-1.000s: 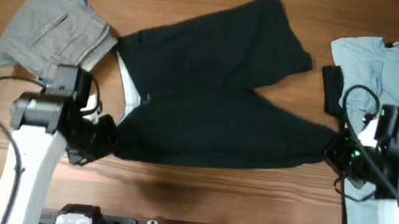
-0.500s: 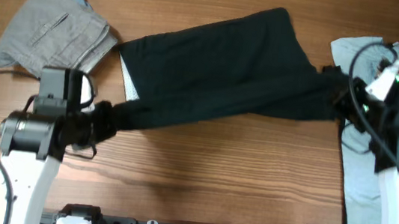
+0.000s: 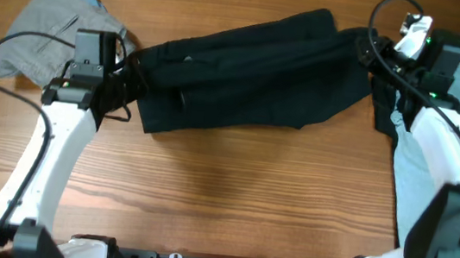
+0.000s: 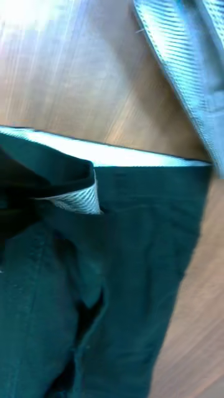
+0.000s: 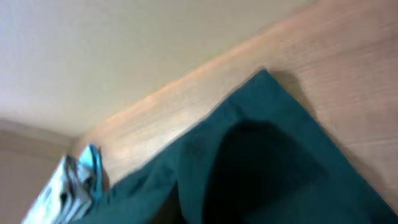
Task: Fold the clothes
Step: 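Fold the leg hems up onto the waistband with both grippers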
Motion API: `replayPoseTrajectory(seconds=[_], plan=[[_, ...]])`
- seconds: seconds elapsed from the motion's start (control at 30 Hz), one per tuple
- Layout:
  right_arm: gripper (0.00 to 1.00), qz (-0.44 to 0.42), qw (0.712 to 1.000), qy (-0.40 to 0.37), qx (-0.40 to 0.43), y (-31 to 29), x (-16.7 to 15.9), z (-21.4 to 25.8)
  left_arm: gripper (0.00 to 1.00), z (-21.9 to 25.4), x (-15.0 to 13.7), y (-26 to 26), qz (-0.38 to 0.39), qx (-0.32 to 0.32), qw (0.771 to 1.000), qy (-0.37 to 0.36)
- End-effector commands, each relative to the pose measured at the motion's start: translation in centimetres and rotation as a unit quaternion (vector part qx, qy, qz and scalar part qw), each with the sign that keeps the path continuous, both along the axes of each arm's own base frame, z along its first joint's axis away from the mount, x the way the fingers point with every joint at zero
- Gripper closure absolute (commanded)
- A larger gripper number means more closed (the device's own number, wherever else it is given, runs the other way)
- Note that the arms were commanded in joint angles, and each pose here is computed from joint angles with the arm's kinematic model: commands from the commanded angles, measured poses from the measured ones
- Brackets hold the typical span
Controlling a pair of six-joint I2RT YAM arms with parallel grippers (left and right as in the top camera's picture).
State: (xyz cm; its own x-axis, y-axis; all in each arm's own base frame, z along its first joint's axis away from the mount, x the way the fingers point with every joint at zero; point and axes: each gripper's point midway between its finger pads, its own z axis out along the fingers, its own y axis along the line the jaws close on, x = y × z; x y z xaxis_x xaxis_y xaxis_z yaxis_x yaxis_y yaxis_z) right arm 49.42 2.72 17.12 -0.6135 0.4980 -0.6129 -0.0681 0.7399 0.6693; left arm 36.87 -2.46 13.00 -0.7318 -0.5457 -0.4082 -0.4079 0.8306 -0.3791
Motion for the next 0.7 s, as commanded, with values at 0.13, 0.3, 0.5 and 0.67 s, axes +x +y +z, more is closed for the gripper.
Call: replayPoseTrajectory(seconds=[0.13,0.3,0.5,0.67], plan=[[0.00,0.016,1.000,0.005,-0.026,-0.5,1.9,-4.7,0.19,-4.0,1.8,1.8,0.028,0.035,0.999,0.029],[0.00,0.044,0.994,0.085,-0.051,-0.8,-1.2,-8.1,0.12,-5.3,-0.2,1.4,0.016,0.028,0.996,0.080],[0.00,-0.039,0.958,0.248,-0.136,-4.9,-5.9,-13.7,0.10,-7.0,-3.1,1.4,0.004,0.034,0.989,0.146],[0.00,-0.051,0.956,0.248,-0.150,-5.5,-5.9,-14.1,0.11,-9.4,-4.5,0.7,-0.027,0.026,0.983,0.181]])
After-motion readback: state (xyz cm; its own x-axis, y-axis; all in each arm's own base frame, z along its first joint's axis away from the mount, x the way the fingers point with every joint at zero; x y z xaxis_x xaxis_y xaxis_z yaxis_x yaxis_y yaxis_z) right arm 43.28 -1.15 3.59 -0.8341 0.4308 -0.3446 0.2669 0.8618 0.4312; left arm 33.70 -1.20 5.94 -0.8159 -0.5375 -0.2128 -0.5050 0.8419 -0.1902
